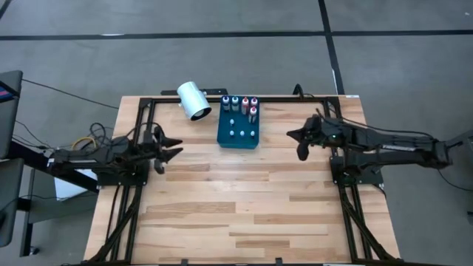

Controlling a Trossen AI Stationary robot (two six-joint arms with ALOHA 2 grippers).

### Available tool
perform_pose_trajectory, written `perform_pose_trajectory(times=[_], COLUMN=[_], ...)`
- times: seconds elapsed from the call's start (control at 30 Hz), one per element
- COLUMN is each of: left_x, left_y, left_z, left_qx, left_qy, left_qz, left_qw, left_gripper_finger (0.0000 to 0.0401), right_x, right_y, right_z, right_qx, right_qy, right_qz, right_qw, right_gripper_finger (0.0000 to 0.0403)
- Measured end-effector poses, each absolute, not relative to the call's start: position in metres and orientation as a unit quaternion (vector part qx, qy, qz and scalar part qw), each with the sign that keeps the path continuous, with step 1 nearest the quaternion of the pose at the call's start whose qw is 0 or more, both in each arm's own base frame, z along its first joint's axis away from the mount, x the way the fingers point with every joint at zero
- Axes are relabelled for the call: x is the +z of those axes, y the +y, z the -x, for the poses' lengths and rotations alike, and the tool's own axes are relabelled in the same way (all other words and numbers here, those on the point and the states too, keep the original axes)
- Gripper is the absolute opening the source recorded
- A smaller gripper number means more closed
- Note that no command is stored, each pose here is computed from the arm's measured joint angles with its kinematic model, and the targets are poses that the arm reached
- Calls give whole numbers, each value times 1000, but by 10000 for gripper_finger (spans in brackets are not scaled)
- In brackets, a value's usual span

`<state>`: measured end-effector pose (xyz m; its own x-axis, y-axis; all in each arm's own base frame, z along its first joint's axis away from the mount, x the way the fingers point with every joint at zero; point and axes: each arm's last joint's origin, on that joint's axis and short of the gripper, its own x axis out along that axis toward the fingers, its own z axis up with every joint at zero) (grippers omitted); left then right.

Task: Pick & Place food coloring
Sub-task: Return to Home Position

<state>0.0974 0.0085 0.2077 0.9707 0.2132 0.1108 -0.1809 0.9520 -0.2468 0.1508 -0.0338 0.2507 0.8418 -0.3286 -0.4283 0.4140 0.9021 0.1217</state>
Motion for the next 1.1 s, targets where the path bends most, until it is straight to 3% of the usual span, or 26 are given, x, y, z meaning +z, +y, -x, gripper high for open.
perform_pose_trajectory(times=[0.43, 0.87, 1.1], left_x=[179, 180, 180], left_y=[7, 5, 5], left_z=[-103, -103, -103], left_qx=[69, 39, 39], left_qy=[-64, -69, -69], left_qz=[134, 103, 102], left_qw=[987, 992, 992], left_gripper_finger=[147, 147, 147], right_x=[231, 197, 188], right_y=[-19, -4, 5], right_z=[-123, -103, -97], right_qx=[-156, -130, -68], right_qy=[147, 106, 74], right_qz=[-121, -123, -77], right_qw=[969, 978, 992], right_gripper_finger=[0, 0, 0])
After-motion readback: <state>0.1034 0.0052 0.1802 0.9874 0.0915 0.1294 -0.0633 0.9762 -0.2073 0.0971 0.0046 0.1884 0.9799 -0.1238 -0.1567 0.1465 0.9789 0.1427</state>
